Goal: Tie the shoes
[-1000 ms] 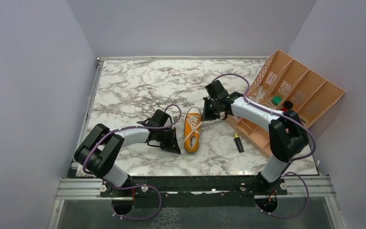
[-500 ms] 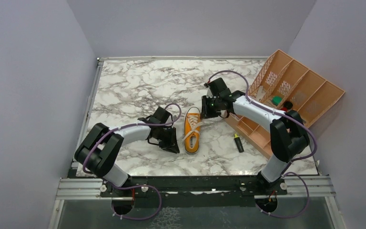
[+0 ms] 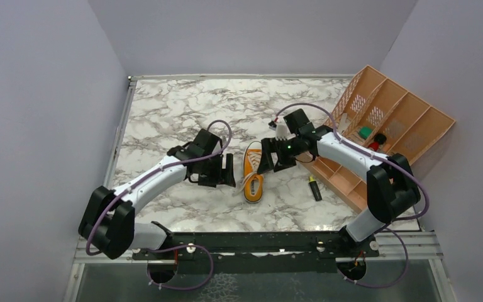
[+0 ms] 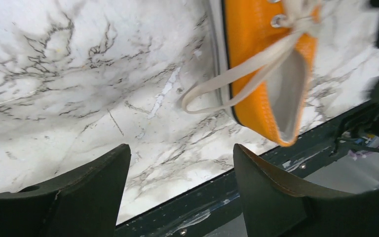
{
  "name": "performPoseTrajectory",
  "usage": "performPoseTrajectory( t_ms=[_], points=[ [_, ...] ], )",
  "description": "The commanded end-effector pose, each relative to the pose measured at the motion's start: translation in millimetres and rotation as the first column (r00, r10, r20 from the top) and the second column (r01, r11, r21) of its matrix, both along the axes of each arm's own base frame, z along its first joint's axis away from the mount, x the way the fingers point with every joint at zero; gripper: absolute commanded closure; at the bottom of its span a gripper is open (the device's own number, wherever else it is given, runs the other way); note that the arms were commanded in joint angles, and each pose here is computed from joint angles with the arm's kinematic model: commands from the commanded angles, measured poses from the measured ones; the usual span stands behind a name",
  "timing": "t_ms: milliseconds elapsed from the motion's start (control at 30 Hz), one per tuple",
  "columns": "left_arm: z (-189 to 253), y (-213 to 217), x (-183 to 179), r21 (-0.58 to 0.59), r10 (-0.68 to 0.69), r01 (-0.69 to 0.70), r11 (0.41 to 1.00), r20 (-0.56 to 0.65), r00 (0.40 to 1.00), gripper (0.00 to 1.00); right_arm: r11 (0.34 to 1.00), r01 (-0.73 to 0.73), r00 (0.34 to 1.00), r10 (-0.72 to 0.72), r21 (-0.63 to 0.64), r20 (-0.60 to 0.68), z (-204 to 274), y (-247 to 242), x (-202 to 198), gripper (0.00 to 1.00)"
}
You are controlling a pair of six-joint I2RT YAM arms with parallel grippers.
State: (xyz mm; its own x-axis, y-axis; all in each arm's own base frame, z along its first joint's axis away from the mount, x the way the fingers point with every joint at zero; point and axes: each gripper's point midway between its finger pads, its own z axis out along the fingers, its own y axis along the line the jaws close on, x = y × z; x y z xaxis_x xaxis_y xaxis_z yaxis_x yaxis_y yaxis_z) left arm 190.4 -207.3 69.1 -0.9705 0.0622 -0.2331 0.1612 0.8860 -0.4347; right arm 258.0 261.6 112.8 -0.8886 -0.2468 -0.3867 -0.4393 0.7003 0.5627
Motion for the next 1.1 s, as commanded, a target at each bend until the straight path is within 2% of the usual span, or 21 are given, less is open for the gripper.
performPoseTrajectory(
  t_ms=[0,100,233,367,467,533,667,767,900,967,1067],
  points=[
    [52,4,21,-0.033,0.038,-0.033,0.999,0.173,0.984,0.22,0.993,0.025,0.986,-0.006,0.114,-0.169,-7,15,-27,0.08],
    [76,-2,24,-0.095,0.053,-0.033,0.995,0.215,0.975,0.22,0.988,0.075,0.977,-0.045,0.137,-0.210,-14,19,-27,0.05],
    [92,-7,22,-0.146,0.059,-0.026,0.989,0.228,0.972,0.22,0.981,0.141,0.965,-0.106,0.134,-0.240,-29,23,-20,0.06],
    [99,-8,18,-0.170,0.066,-0.026,0.985,0.233,0.970,0.22,0.965,0.210,0.941,-0.157,0.155,-0.299,-47,34,-14,0.24],
    [103,-9,17,-0.181,0.060,-0.016,0.983,0.241,0.969,0.22,0.965,0.230,0.947,-0.193,0.124,-0.256,-57,44,-3,0.30],
    [106,-10,16,-0.195,0.060,-0.013,0.981,0.241,0.969,0.22,0.955,0.255,0.945,-0.213,0.153,-0.250,-57,53,6,0.41],
    [113,-9,12,-0.218,0.084,-0.029,0.976,0.246,0.966,0.22,0.927,0.302,0.941,-0.252,0.221,-0.226,-52,75,33,0.51],
    [120,-8,13,-0.226,0.095,-0.035,0.973,0.260,0.961,0.21,0.919,0.311,0.942,-0.264,0.244,-0.208,-55,95,57,0.54],
    [128,-10,14,-0.240,0.104,-0.041,0.970,0.258,0.961,0.21,0.897,0.357,0.934,-0.335,0.259,-0.125,-59,115,110,0.54],
    [131,-12,15,-0.245,0.104,-0.041,0.969,0.253,0.962,0.21,0.895,0.377,0.926,-0.370,0.237,-0.073,-62,119,143,0.53],
    [142,-12,18,-0.247,0.113,-0.045,0.968,0.270,0.956,0.21,0.897,0.330,0.940,-0.339,0.295,-0.022,-59,134,183,0.48]
  ],
)
